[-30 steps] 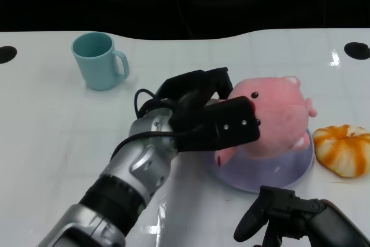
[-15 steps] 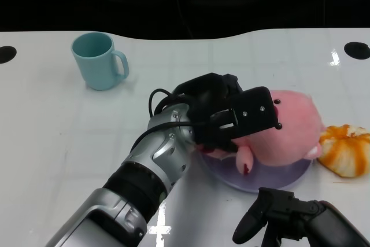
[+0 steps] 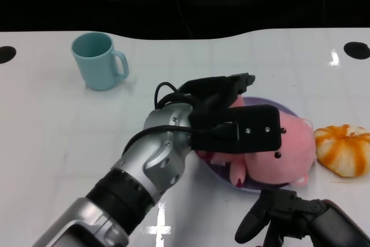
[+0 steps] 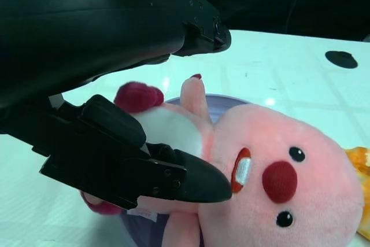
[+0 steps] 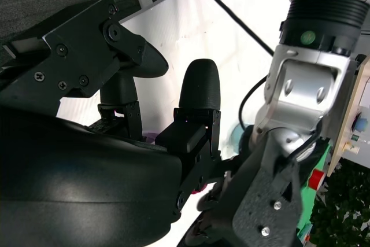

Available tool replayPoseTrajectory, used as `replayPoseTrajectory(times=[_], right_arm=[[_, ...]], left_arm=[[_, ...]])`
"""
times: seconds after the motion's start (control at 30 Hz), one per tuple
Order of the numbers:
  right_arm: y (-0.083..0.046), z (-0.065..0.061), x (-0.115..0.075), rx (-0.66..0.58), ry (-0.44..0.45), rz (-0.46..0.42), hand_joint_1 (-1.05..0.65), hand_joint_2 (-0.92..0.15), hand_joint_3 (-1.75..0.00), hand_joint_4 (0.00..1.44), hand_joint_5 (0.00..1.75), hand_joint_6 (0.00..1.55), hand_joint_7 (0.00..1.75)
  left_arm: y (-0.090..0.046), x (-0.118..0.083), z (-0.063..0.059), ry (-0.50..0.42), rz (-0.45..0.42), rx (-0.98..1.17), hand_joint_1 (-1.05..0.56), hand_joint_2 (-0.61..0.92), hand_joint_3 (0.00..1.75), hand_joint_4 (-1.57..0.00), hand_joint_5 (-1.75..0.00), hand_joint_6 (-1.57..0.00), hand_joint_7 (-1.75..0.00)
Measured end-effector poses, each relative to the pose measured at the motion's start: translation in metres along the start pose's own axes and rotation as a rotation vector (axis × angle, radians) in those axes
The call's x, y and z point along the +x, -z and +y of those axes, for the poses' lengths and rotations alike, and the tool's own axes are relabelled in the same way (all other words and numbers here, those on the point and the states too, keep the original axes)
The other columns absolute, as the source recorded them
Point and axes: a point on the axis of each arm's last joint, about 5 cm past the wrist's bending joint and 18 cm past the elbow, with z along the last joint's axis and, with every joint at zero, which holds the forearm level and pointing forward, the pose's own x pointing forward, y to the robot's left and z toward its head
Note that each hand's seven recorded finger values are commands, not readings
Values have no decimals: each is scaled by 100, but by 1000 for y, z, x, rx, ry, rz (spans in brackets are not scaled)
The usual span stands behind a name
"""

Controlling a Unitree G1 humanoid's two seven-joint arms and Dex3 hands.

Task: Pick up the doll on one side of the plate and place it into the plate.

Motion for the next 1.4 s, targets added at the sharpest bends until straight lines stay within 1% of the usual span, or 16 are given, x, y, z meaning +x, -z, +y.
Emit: replayPoseTrajectory(times=[0.1, 0.33, 0.47, 0.57, 0.67, 0.8, 0.87, 0.9, 0.93, 0.97, 1.03, 1.1, 1.17, 1.23, 1.33, 1.4], right_arm=[[0, 0, 0, 0, -4, -1, -9, -52, -106, 67, 155, 63, 122], [0, -1, 0, 4, -8, -5, -9, -52, -107, 67, 156, 62, 122], [0, -2, -1, 3, -15, -3, -9, -53, -106, 66, 156, 62, 122], [0, -2, -1, 3, -17, -3, -9, -53, -105, 65, 155, 61, 121], [0, -2, -2, 3, -17, 2, -10, -54, -104, 64, 155, 61, 121], [0, -3, -3, 3, -16, 1, -9, -54, -103, 65, 157, 62, 121], [-1, -4, -3, 0, -14, 1, -10, -54, -103, 65, 157, 62, 121], [-1, -5, -3, 0, -13, 1, -10, -54, -104, 65, 157, 62, 121], [-1, -5, -3, -1, -14, 0, -10, -54, -104, 65, 156, 62, 121], [-1, -5, -3, -1, -14, -1, -10, -54, -104, 65, 156, 62, 121], [-1, -5, -2, -2, -15, -2, -9, -54, -104, 65, 157, 62, 121], [-1, -5, -3, -2, -15, -2, -9, -54, -105, 65, 157, 62, 121], [-2, -5, -2, -4, -15, -6, -9, -54, -105, 65, 156, 62, 121], [-3, -5, -2, -3, -16, -3, -9, -54, -105, 65, 156, 62, 121], [-4, -5, -2, -1, -17, 3, -8, -53, -105, 65, 156, 62, 121], [-4, -4, -2, 1, -19, 2, -8, -53, -106, 65, 156, 62, 121]], left_arm=[[2, -8, 4, -19, -23, 3, -94, 92, 39, -3, -3, -7, -1], [14, -35, 11, -108, -82, -38, -82, 92, 32, -12, -14, -15, -6], [21, -55, 15, -112, -132, -219, -63, 92, 28, -1, -68, -22, -11], [26, -68, 18, -127, -163, -321, -54, 92, 25, -2, -86, -29, -14], [33, -80, 18, -155, -191, -426, -49, 92, 25, -5, -93, -33, -17], [46, -97, 14, -201, -223, -598, -35, 92, 19, -25, -107, -53, -27], [52, -106, 10, -233, -245, -652, -30, 91, 19, -48, -105, -68, -36], [55, -110, 8, -250, -254, -675, -27, 88, 25, -59, -101, -76, -38], [58, -114, 6, -270, -257, -693, -25, 80, 39, -67, -99, -81, -39], [60, -118, 4, -285, -261, -721, -20, 65, 70, -75, -98, -89, -40], [64, -126, 0, -308, -265, -774, -13, 50, 108, -85, -105, -98, -47], [66, -133, -4, -328, -272, -815, -11, 46, 118, -86, -108, -100, -52], [66, -140, -7, -353, -275, -850, -9, 47, 127, -89, -123, -100, -71], [65, -149, -9, -364, -270, -894, -9, 46, 131, -89, -134, -98, -82], [65, -162, -12, -366, -222, -956, -13, 41, 137, -90, -150, -96, -103], [64, -172, -14, -366, -171, -1017, -15, 39, 144, -92, -160, -92, -126]])
